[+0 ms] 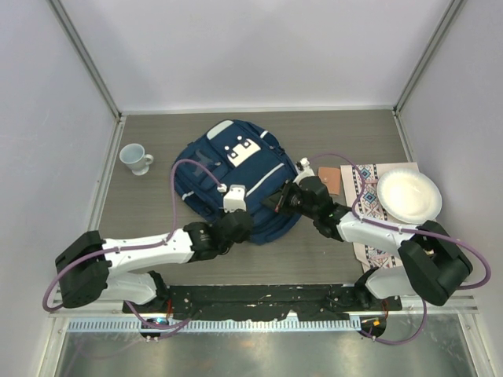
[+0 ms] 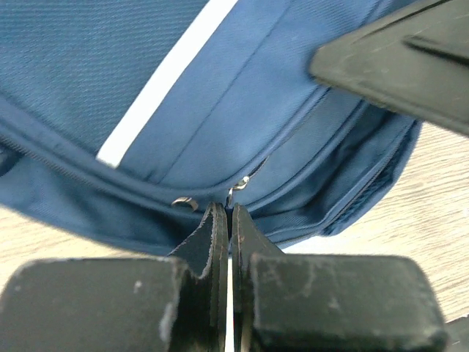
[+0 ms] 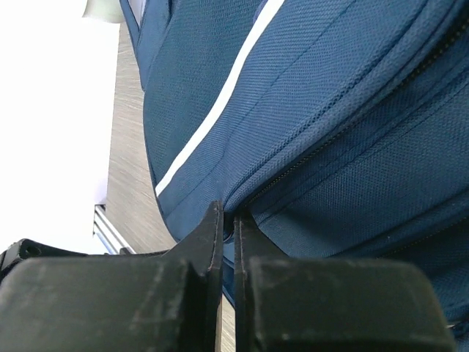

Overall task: Pack the student bag
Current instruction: Unzip the student bag at the center of the board.

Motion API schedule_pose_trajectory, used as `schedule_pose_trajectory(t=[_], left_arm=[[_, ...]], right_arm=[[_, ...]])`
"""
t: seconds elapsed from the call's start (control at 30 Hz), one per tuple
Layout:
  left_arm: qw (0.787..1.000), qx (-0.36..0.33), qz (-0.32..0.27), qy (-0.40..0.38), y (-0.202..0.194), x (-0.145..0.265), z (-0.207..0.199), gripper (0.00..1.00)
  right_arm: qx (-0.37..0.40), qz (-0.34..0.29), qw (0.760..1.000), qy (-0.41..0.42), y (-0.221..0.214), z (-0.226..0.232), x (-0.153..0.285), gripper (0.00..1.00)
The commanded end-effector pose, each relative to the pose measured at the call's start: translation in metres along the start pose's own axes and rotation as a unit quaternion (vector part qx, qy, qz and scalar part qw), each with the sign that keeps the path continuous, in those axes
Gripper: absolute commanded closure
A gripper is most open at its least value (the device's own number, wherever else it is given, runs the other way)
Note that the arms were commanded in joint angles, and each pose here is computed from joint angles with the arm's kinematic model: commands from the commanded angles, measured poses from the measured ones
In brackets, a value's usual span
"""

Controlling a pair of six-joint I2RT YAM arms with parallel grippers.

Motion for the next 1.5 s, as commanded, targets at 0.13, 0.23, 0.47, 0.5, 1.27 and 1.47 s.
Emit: schedule_pose_trajectory(t=[0.13,0.23,0.47,0.5,1.27,1.47], left_arm=[[0.984,-0.011,-0.002,0.178,-0.003,0.029,0.055,1.00],[0.977,-0.003,-0.003,0.212,-0.003,0.031,0.067,1.00],[0.968,0.012,-0.016,0.252,0.003,0.024,0.085,1.00],[0.968,0.020,-0.027,0.249,0.006,0.023,0.085,1.00],[0.974,0.110,-0.076,0.182,0.013,0.051,0.096,0.18],[0.975,0.128,-0.087,0.161,0.014,0.059,0.097,0.16]], right_arm=[[0.040,-0.095,0.995,-0.005,0.028,0.012,0.005,0.99],[0.038,-0.089,0.995,0.001,0.026,0.012,0.005,0.99],[0.035,-0.063,0.997,0.020,0.018,0.013,0.011,0.99],[0.034,-0.060,0.997,0.019,0.017,0.013,0.011,0.99],[0.039,-0.005,0.996,0.085,-0.032,0.041,0.014,0.87],[0.110,-0.020,0.993,0.044,-0.030,0.034,0.032,0.44]])
Point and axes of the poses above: each gripper's point midway between its finger pads, its own x axis back along the fingers, its own z axis along the line the jaws close on, y = z × x, the point moved 9 cm from there along x, back along the fingers, and after that the axes turned 12 degrees about -x, right-handed, at the moved point
